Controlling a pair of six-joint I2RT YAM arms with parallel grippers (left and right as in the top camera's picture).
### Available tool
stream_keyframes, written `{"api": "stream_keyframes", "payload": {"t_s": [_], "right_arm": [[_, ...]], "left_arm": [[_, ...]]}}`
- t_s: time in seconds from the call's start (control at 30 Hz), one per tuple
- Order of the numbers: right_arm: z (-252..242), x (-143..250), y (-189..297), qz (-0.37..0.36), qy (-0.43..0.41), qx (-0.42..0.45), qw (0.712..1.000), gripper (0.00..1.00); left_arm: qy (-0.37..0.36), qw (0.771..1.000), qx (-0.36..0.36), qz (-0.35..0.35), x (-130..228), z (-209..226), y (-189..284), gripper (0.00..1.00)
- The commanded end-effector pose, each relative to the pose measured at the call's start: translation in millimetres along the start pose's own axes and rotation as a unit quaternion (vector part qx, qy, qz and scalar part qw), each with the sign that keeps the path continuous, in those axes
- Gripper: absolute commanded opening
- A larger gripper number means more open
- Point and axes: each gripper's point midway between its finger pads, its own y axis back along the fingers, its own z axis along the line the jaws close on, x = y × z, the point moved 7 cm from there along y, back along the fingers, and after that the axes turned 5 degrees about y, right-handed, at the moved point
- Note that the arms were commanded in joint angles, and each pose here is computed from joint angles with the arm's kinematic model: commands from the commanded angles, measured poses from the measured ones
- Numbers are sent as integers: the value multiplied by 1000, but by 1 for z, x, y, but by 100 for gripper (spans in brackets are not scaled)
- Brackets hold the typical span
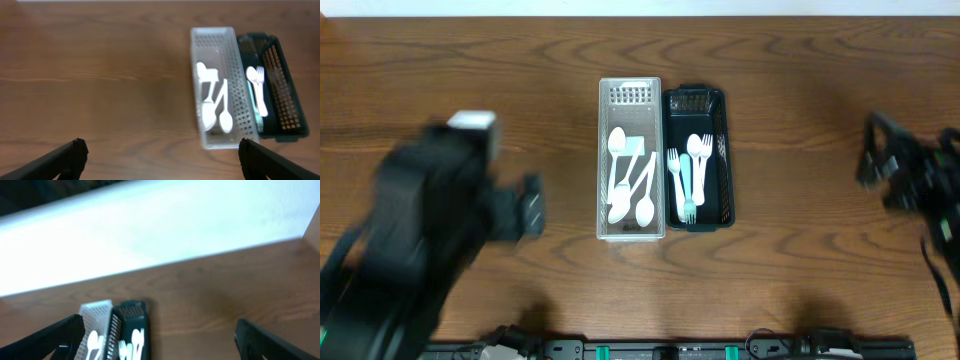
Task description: Pack container
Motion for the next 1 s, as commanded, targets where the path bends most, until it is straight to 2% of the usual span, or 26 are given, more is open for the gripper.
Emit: {"api": "stream_keyframes", "payload": {"t_s": [0.0,0.17,0.37,0.67,0.83,0.97], "right_arm": [[4,6,24,-14,11,-15,1000,99],[4,16,52,-28,12,-18,999,99],[1,32,58,5,9,-12,1000,99],[-1,41,59,32,6,-7,999,99],[1,42,59,35,-39,-13,999,99],[-2,41,59,30,-42,1,999,99]], "left_arm": [[8,997,-48,-52,14,23,32,98],[19,995,-43,-93,40,39,67,98],[21,994,-40,-103,59,47,81,98],[21,994,-40,-103,62,48,83,98],[21,994,-40,-103,62,48,83,98],[21,994,-40,-103,62,48,83,98]]}}
